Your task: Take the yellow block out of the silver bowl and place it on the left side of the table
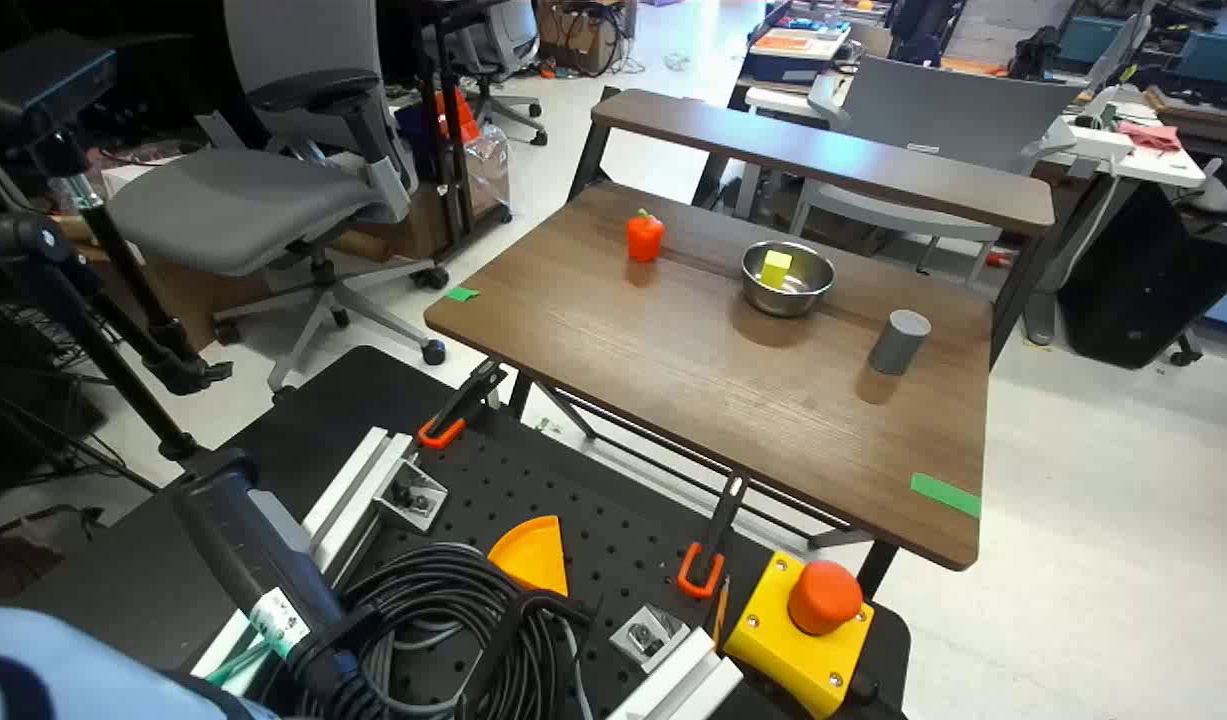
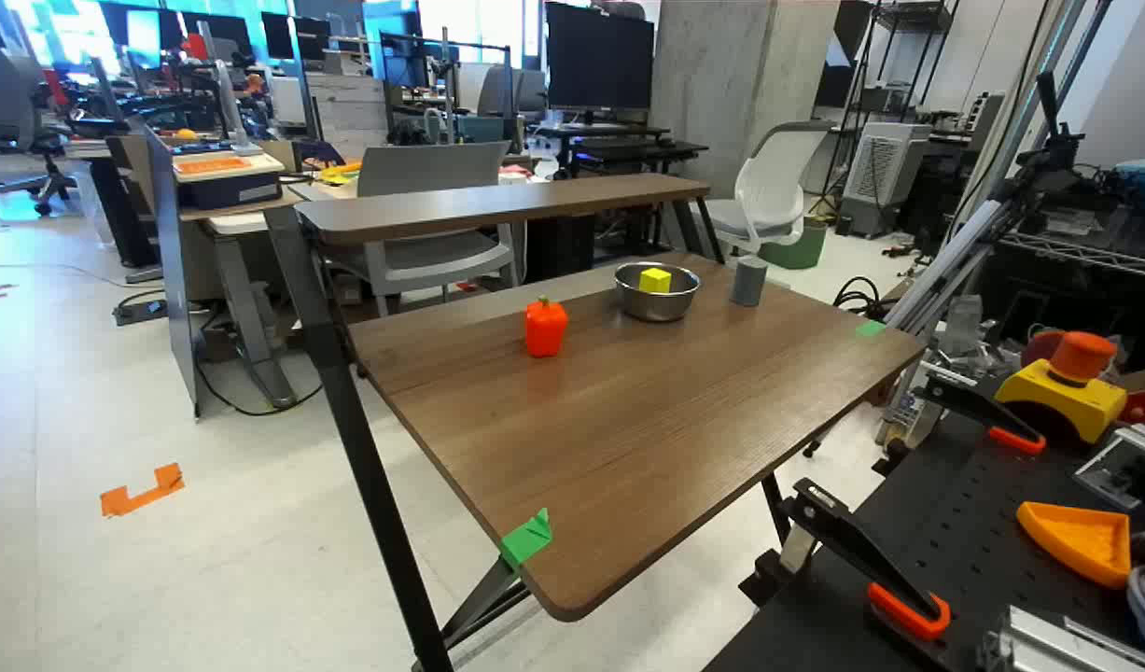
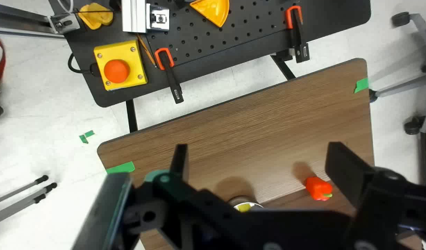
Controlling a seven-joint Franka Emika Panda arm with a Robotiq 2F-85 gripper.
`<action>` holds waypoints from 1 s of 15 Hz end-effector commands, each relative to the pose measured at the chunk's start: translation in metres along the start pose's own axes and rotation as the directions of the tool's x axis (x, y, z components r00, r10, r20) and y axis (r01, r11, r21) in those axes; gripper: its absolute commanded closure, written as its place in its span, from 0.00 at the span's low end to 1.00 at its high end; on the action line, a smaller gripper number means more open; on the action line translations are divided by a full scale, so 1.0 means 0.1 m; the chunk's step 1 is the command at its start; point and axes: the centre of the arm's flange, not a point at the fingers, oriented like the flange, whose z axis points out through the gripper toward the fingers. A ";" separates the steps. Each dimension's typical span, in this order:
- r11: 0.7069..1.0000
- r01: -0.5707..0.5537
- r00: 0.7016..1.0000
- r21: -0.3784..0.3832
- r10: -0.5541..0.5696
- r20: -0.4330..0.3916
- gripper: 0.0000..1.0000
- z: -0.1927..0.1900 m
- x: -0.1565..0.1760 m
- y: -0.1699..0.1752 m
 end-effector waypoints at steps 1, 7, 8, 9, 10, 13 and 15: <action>1.000 0.000 1.000 0.000 0.000 0.000 0.00 0.00 0.00 0.00; 1.000 0.000 1.000 0.000 0.000 0.000 0.00 0.00 0.00 0.00; 1.000 0.000 1.000 0.000 0.000 0.000 0.00 0.00 0.00 0.00; 1.000 0.000 1.000 0.000 0.000 0.000 0.00 0.00 0.00 0.00; 1.000 -0.028 0.999 -0.012 0.029 0.028 0.00 0.02 0.12 -0.03; 0.993 -0.104 0.990 -0.052 0.108 0.088 0.00 0.13 0.60 -0.11; 0.994 -0.097 0.986 -0.052 0.103 0.130 0.00 0.30 1.02 -0.20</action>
